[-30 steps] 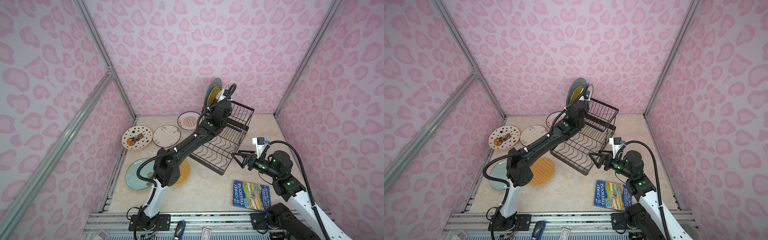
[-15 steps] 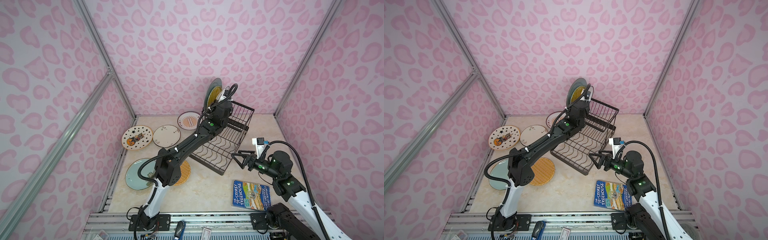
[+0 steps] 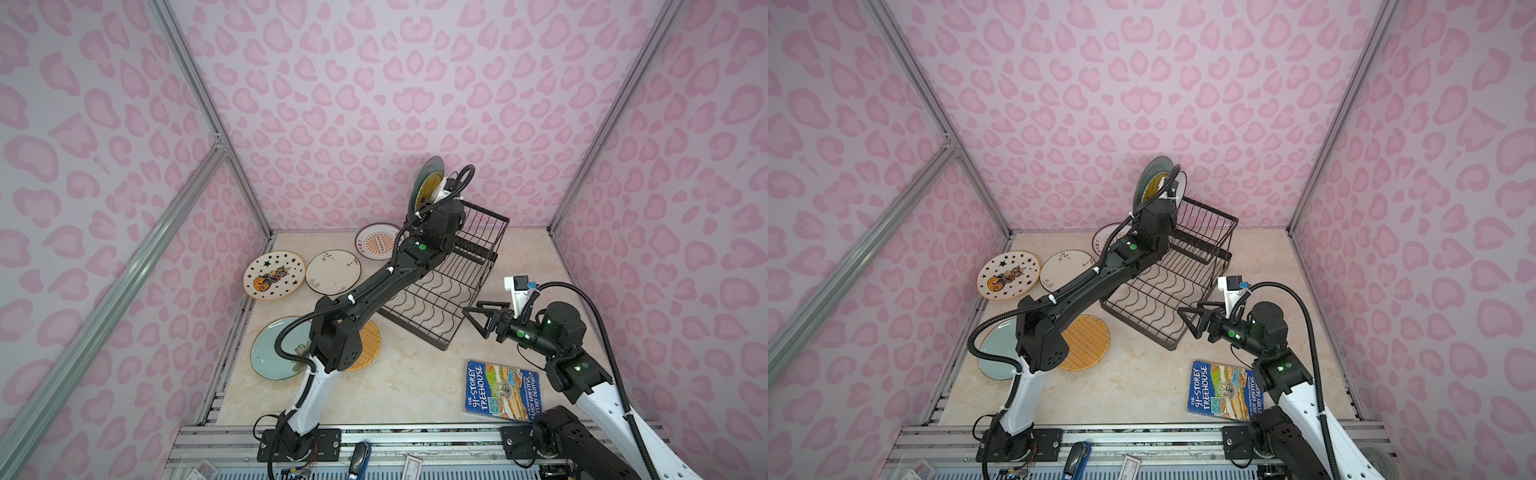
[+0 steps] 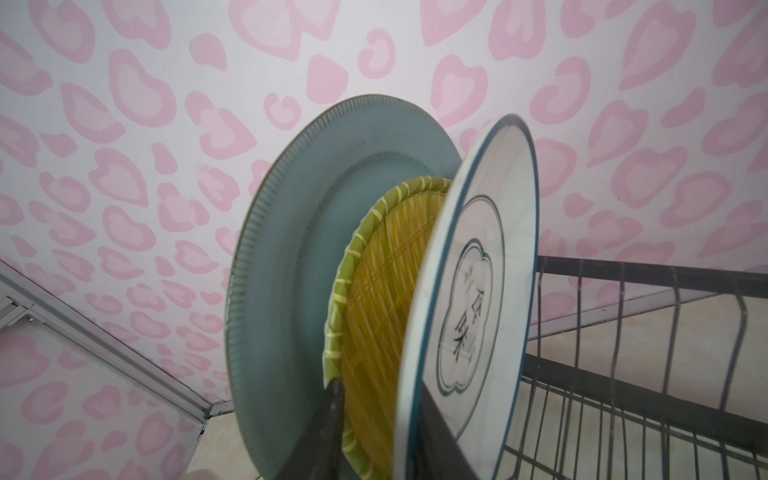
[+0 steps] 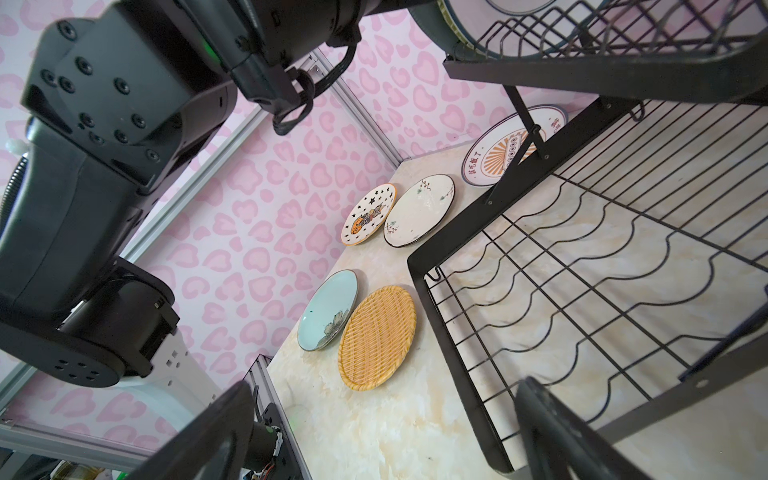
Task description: Load the plates into the dish rack
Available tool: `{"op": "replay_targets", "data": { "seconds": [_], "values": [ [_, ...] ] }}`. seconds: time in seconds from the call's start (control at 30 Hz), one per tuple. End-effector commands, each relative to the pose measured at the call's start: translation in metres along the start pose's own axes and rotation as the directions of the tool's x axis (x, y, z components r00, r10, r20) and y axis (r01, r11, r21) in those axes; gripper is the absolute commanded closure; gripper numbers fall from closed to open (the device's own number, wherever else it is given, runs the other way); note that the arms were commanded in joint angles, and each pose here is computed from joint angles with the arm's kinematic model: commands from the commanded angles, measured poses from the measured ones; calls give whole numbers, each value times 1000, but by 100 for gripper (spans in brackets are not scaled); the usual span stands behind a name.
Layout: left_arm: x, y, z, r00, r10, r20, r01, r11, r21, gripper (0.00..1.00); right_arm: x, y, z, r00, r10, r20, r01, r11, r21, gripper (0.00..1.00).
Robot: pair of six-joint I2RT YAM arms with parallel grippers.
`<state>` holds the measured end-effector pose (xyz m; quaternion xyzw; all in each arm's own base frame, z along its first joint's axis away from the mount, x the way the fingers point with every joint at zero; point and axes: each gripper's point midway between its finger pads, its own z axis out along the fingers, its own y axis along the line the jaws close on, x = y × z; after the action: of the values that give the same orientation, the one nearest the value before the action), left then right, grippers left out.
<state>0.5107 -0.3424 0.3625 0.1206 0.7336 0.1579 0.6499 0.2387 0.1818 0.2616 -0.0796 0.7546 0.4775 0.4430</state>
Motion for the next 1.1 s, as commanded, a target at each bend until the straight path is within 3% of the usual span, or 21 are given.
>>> {"op": "replay_targets", "data": {
  "seconds": [0.0, 0.17, 0.23, 0.77, 1.07],
  "values": [
    [-22, 19, -8, 999, -39, 36, 40, 999, -36, 66, 1, 1, 0, 1000, -7, 1, 7, 1000, -9, 3],
    [-35, 27, -12, 997, -51, 58, 53, 998, -42, 65, 1, 1, 0, 1000, -5, 3, 5, 1000, -8, 3],
    [-39, 31, -13, 996, -56, 64, 59, 997, -44, 58, 1, -1, 0, 1000, -2, 2, 2, 1000, -4, 3],
    [-61, 46, -29, 991, -100, 94, 100, 995, 2, 51, 0, -7, -2, 1000, 9, 14, -10, 999, 42, 3],
    [-76, 63, -49, 983, -155, 94, 149, 987, 63, 44, -6, -24, -9, 999, 15, 41, -22, 986, 167, 3]
  ]
}}
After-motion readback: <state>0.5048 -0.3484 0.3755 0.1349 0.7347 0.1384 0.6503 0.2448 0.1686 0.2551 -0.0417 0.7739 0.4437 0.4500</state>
